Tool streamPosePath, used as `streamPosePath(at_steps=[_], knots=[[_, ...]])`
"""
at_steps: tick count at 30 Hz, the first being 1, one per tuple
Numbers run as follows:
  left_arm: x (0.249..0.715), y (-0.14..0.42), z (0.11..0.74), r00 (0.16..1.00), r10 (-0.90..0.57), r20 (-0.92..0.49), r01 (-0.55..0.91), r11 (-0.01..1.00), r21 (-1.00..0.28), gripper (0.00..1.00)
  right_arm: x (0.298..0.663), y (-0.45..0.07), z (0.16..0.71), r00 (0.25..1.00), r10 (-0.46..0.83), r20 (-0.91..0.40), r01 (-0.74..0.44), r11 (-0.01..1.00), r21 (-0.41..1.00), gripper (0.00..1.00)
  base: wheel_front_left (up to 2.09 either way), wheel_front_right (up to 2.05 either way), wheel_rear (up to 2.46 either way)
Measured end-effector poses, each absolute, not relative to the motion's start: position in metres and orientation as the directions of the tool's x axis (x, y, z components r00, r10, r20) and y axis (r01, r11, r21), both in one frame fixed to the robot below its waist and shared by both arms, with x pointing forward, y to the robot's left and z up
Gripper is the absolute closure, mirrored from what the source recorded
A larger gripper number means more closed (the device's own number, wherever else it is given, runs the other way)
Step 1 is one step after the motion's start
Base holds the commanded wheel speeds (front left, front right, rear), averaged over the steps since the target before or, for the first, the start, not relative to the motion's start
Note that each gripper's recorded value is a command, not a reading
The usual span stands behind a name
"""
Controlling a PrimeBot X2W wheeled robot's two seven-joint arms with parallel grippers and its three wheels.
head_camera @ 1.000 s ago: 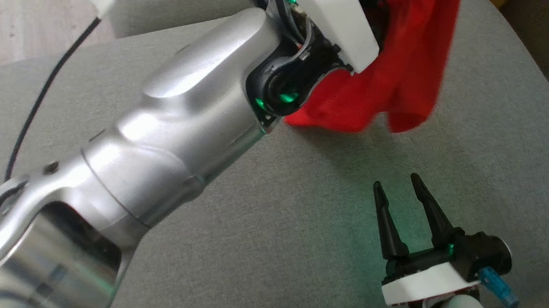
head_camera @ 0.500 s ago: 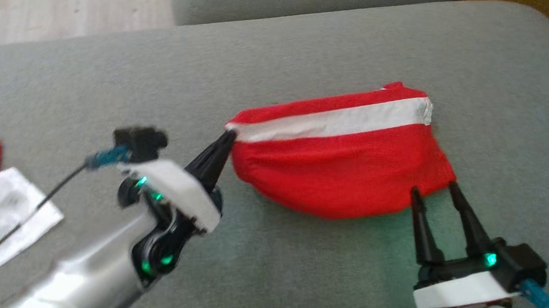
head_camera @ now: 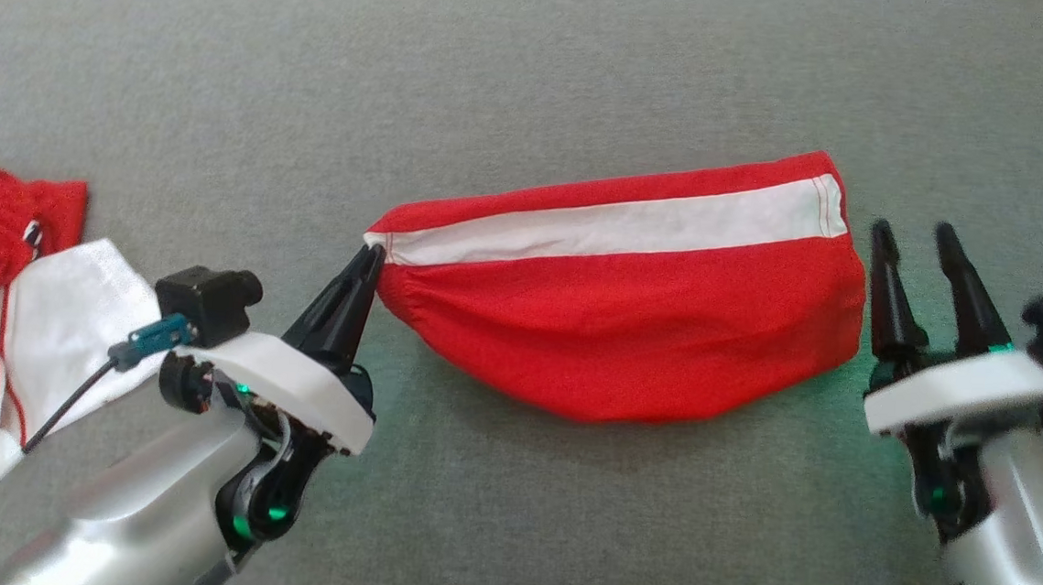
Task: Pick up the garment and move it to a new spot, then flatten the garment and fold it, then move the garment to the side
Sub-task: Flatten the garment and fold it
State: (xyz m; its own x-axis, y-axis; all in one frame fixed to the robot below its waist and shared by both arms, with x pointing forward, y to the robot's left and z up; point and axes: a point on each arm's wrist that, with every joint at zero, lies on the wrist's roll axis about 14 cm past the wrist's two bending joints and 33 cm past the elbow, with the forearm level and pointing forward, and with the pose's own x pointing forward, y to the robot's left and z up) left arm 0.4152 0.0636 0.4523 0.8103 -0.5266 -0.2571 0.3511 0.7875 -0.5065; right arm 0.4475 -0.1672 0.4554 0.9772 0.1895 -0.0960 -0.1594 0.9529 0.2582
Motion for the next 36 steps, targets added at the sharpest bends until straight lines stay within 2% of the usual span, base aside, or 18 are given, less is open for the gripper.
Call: streamPosePath(at_steps=[5,12,23,33,34,35,36], knots=[[0.419,0.077,0.442,0.825,-0.492,-0.277,0.32,0.811,-0.489,1.0,0.467,-0.143,0.439,0.922,0.321,-0.216,-0.25,0.92,0.301,0.0,0.0,0.0,0.0],[0.422,0.079,0.439,0.832,-0.482,-0.275,0.307,0.812,-0.496,1.0,0.468,-0.121,0.417,0.851,0.418,-0.318,-0.305,0.886,0.35,0.0,0.0,0.0,0.0],[0.42,0.081,0.436,0.839,-0.472,-0.272,0.292,0.811,-0.507,1.0,0.47,-0.118,0.4,0.812,0.443,-0.381,-0.296,0.874,0.386,0.0,0.0,0.0,0.0],[0.422,0.084,0.44,0.849,-0.462,-0.258,0.288,0.813,-0.507,1.0,0.475,-0.104,0.401,0.789,0.48,-0.384,-0.339,0.861,0.379,0.0,0.0,0.0,0.0],[0.422,0.085,0.44,0.848,-0.464,-0.256,0.29,0.811,-0.509,1.0,0.474,-0.103,0.4,0.785,0.484,-0.387,-0.343,0.86,0.379,0.15,0.0,0.0,0.0],[0.421,0.085,0.441,0.85,-0.463,-0.253,0.29,0.81,-0.51,1.0,0.472,-0.1,0.4,0.781,0.491,-0.387,-0.351,0.856,0.379,0.54,0.0,0.0,0.0],[0.421,0.085,0.441,0.85,-0.463,-0.252,0.29,0.81,-0.51,1.0,0.472,-0.099,0.4,0.78,0.494,-0.383,-0.356,0.855,0.377,0.71,0.0,0.0,0.0]])
